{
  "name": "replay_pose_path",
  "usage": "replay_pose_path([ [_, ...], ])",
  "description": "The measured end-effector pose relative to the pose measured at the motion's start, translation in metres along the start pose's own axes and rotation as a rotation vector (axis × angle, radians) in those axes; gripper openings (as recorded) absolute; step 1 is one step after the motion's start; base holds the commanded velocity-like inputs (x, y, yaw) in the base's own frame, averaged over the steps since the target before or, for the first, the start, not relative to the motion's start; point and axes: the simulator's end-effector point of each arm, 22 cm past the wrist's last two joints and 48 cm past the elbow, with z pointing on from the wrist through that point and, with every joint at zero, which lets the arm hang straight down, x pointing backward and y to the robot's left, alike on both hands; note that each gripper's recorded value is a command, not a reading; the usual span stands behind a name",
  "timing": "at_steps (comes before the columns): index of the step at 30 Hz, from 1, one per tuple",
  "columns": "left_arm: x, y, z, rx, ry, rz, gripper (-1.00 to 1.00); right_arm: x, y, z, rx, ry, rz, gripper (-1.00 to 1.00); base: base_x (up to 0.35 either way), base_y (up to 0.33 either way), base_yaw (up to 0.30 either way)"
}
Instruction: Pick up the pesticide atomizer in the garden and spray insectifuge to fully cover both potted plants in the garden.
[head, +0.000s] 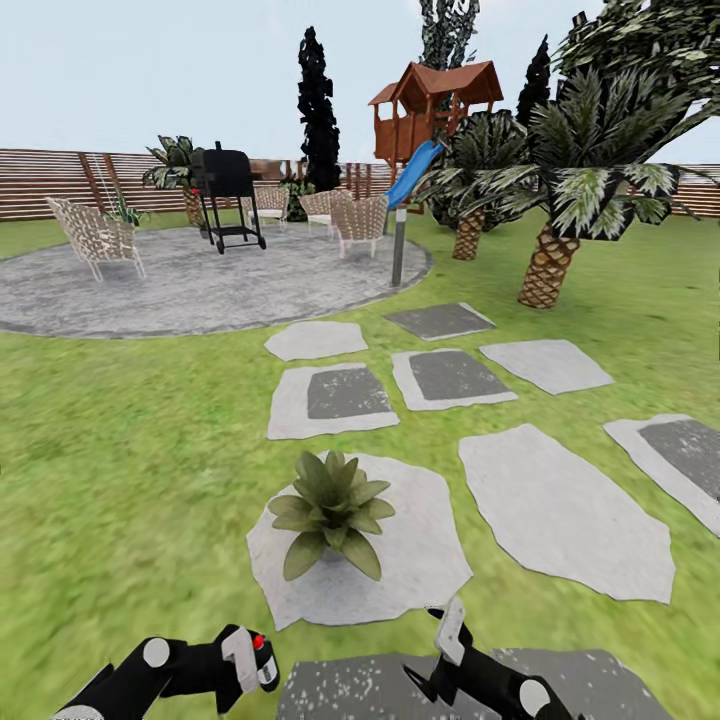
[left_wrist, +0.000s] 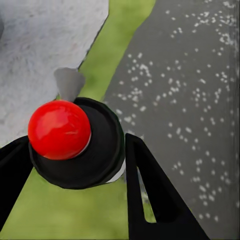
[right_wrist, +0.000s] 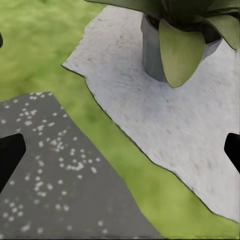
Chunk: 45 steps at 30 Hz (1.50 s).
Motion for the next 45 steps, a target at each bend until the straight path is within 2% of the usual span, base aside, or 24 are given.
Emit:
replay_pose_path([
  [8,-0.014,0.013,-0.004,-0.020,-0.018,0.032,-1.00,-0.003,0.000,0.001,0.001,-0.003,-0.004,1.00,-0.276,-0.043,0.000],
  [15,-0.025,0.021,-0.005,-0.031,-0.027,0.063,-1.00,-0.014,-0.010,0.002,0.018,-0.015,-0.021,1.00,-0.043,-0.002,0.000],
  [19,-0.039,0.030,-0.007,-0.041,-0.038,0.095,-1.00,-0.020,-0.013,0.004,0.025,-0.014,-0.020,1.00,-0.004,0.000,0.000],
  [20,-0.046,0.036,-0.009,-0.046,-0.039,0.108,-1.00,-0.036,-0.033,0.004,0.063,-0.013,-0.030,1.00,-0.001,0.000,0.000],
  [23,-0.048,0.039,-0.011,-0.023,-0.006,0.120,-1.00,-0.048,-0.030,0.007,0.042,-0.025,-0.039,1.00,0.000,0.000,0.000],
  [26,-0.048,0.035,-0.013,0.036,0.037,0.134,-1.00,-0.064,-0.018,0.011,-0.015,-0.046,-0.063,1.00,0.000,0.000,0.000],
  [30,-0.053,0.028,-0.014,0.097,0.061,0.158,-1.00,-0.074,-0.007,0.014,-0.064,-0.056,-0.094,1.00,0.000,0.000,0.000],
  [31,-0.054,0.027,-0.014,0.108,0.067,0.166,-1.00,-0.076,-0.003,0.015,-0.077,-0.055,-0.101,-1.00,0.000,0.000,0.000],
  [34,-0.055,0.027,-0.016,0.122,0.082,0.192,-1.00,-0.078,0.005,0.018,-0.101,-0.053,-0.115,-1.00,0.000,0.000,0.000],
  [38,-0.056,0.025,-0.016,0.128,0.087,0.203,-1.00,-0.083,0.016,0.022,-0.127,-0.055,-0.127,-1.00,0.000,0.000,0.000],
  [42,-0.060,0.019,-0.010,0.143,0.096,0.223,-1.00,-0.088,0.032,0.027,-0.166,-0.057,-0.152,-1.00,0.000,0.000,0.000],
  [45,-0.062,0.008,-0.002,0.165,0.111,0.249,-1.00,-0.089,0.037,0.030,-0.176,-0.045,-0.145,-1.00,0.000,0.000,0.000],
])
